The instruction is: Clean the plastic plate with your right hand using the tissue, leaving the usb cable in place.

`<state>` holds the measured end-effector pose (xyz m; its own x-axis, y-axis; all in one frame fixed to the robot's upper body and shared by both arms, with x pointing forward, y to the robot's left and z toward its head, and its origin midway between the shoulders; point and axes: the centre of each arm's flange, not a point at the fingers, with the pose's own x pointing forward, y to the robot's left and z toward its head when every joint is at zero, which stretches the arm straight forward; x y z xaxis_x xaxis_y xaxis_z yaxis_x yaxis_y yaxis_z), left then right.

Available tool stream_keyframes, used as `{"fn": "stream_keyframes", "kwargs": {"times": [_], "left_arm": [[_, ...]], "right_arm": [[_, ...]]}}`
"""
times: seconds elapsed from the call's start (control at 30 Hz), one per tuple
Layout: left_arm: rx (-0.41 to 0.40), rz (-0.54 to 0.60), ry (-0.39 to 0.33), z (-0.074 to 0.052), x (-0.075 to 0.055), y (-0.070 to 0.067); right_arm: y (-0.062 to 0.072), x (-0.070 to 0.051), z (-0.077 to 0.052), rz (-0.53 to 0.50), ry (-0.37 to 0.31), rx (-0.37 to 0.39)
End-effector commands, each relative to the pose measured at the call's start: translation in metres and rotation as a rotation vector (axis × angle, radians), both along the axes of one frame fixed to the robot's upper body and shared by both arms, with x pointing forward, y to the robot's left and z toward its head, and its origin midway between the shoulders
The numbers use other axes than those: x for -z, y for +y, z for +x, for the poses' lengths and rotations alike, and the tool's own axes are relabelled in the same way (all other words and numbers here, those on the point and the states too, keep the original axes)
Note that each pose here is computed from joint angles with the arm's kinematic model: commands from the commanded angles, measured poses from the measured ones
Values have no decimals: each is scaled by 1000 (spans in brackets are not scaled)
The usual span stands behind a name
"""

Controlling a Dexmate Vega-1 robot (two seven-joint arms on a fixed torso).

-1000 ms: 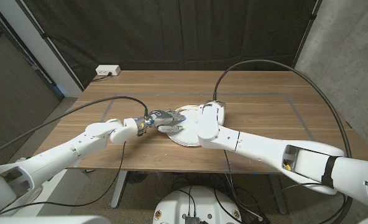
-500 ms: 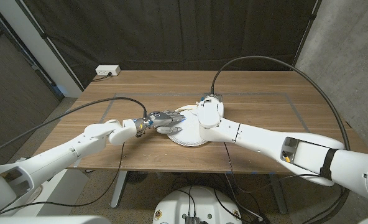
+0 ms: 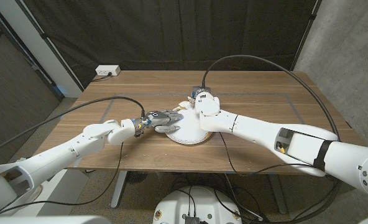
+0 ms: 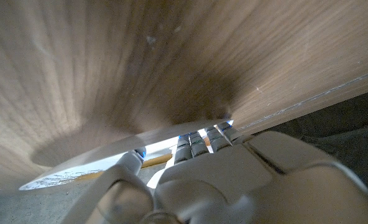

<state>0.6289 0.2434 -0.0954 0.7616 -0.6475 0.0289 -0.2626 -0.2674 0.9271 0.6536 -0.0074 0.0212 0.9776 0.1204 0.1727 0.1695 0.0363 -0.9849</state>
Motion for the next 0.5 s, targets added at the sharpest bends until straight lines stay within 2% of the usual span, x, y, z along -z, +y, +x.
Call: {"fn": "stream_keyframes", "kwargs": {"times": [0.03,0.37,0.5], "left_arm": [[-9,-20,-16,4,-5,-1],[-11,-20,-19,4,-6,-4],[-22,15,-12,3,-3,-7]], "right_arm": [[10,3,7,-18,40,-62],[-3,23,-8,-45,141,1],[-12,32,-15,-35,175,43]]}}
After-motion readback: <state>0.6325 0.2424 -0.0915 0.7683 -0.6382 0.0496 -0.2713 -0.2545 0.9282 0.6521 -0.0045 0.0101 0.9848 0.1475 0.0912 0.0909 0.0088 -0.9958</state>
